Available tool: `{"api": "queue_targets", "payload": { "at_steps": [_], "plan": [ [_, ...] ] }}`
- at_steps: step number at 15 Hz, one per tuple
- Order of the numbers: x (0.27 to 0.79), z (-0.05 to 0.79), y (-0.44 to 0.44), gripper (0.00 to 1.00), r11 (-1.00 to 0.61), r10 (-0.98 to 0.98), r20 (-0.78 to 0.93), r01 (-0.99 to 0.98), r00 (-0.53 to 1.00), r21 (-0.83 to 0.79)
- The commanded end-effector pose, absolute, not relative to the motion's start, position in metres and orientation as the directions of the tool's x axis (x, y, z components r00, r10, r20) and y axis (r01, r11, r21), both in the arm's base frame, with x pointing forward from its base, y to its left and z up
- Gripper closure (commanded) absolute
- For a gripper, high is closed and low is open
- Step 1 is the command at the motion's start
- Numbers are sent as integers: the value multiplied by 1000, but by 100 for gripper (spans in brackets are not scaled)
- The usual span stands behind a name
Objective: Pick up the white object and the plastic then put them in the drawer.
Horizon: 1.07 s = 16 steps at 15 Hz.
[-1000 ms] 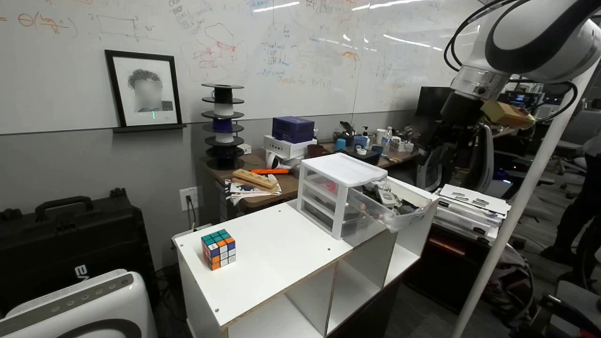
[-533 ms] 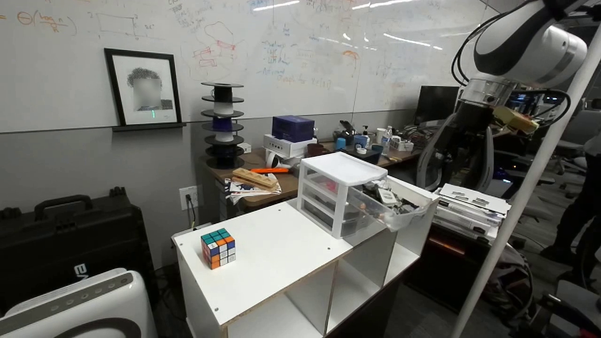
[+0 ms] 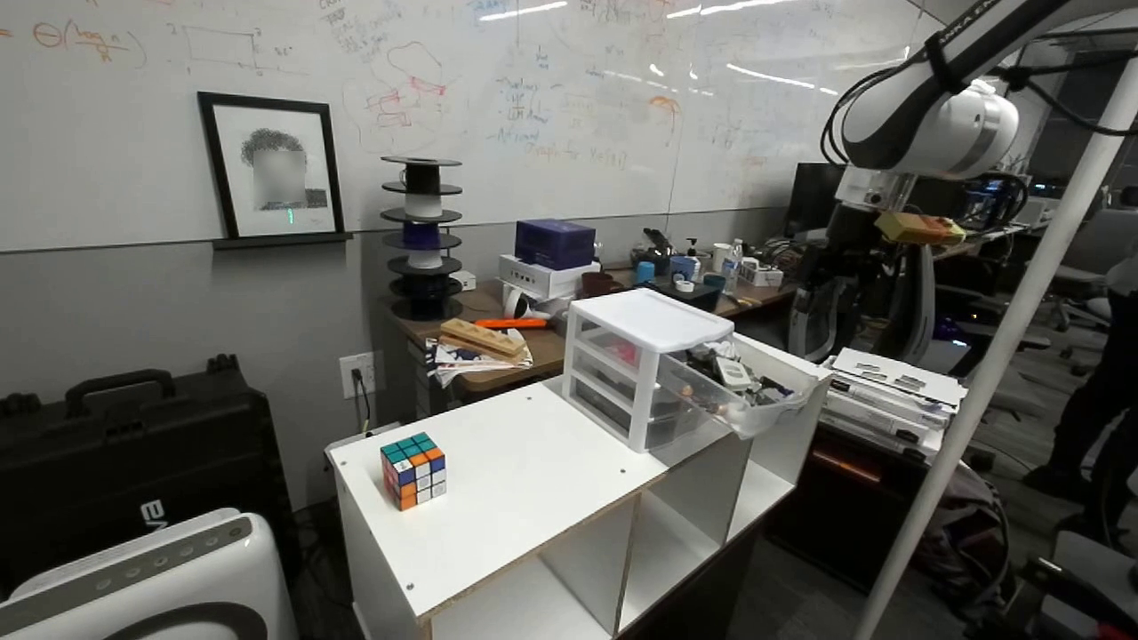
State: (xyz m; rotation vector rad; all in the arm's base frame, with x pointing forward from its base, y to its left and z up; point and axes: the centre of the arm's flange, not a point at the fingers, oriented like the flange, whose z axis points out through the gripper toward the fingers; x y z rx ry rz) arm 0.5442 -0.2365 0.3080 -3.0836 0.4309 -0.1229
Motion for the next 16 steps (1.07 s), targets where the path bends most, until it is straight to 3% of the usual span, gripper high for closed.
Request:
{"api": "queue_targets", "payload": {
  "at_steps": [1,11,16],
  "plan": [
    [600,294,-260,0,-952,-303,68,-305,951,26],
    [679,227,-301,0,-928,-319,182,-346,930,138],
    [706,202,-290,0,-947,-281,210,-306,937,99]
  ]
}}
